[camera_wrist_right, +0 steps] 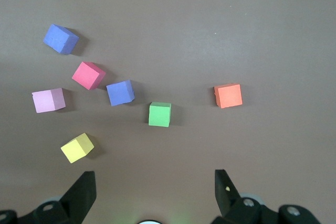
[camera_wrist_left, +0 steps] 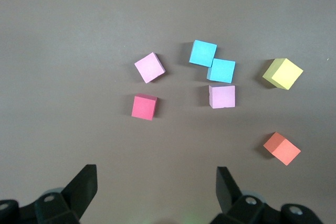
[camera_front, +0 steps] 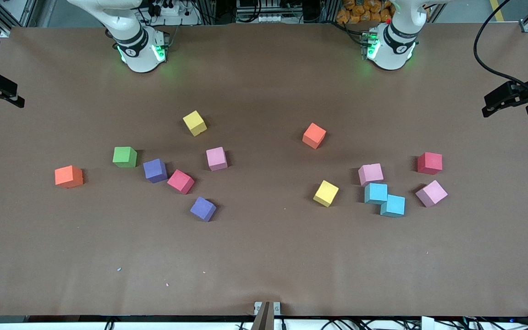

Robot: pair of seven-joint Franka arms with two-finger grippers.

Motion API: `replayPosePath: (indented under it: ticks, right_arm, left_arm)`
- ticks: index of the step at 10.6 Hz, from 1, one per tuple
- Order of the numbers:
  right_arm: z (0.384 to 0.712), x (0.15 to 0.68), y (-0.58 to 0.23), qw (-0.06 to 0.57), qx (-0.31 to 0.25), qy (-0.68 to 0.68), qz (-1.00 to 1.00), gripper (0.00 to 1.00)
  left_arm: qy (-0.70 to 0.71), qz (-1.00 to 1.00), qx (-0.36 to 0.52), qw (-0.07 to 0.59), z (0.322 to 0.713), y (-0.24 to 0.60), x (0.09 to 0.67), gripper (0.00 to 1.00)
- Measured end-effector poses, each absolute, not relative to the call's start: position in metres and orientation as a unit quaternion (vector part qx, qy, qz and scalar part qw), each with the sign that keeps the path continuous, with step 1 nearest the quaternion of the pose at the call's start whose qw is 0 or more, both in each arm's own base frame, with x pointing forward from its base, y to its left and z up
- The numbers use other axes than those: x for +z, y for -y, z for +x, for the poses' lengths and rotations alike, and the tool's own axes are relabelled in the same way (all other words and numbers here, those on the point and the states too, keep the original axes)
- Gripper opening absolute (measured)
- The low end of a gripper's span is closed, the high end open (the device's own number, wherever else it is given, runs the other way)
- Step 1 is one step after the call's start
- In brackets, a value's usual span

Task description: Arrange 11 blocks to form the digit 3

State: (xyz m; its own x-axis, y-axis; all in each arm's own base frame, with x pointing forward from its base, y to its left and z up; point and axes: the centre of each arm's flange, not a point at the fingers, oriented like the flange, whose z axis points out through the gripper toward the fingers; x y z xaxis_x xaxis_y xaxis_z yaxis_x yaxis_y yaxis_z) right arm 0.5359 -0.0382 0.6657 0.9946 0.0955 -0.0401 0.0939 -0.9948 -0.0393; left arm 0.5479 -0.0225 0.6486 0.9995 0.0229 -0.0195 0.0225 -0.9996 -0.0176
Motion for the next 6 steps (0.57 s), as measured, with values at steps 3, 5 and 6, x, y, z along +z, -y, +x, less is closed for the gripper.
replayPosePath:
  ticks: [3, 5, 6]
  right_arm:
    - [0.536, 0.665, 0.039, 0.019, 0.022, 0.047, -0.998, 1.0]
    - [0.542, 0.655, 0.04, 0.02, 0.031, 0.045, -0.998, 1.0]
    - [0.546, 0.649, 0.041, 0.021, 0.036, 0.045, -0.998, 1.0]
  left_arm:
    - [0.004, -1.0, 0.017, 0.01, 0.543, 0.073, 0.644, 1.0]
    - [0.012, -0.999, 0.039, 0.016, 0.536, 0.117, 0.623, 1.0]
    - [0.017, -0.998, 0.055, 0.021, 0.532, 0.135, 0.604, 1.0]
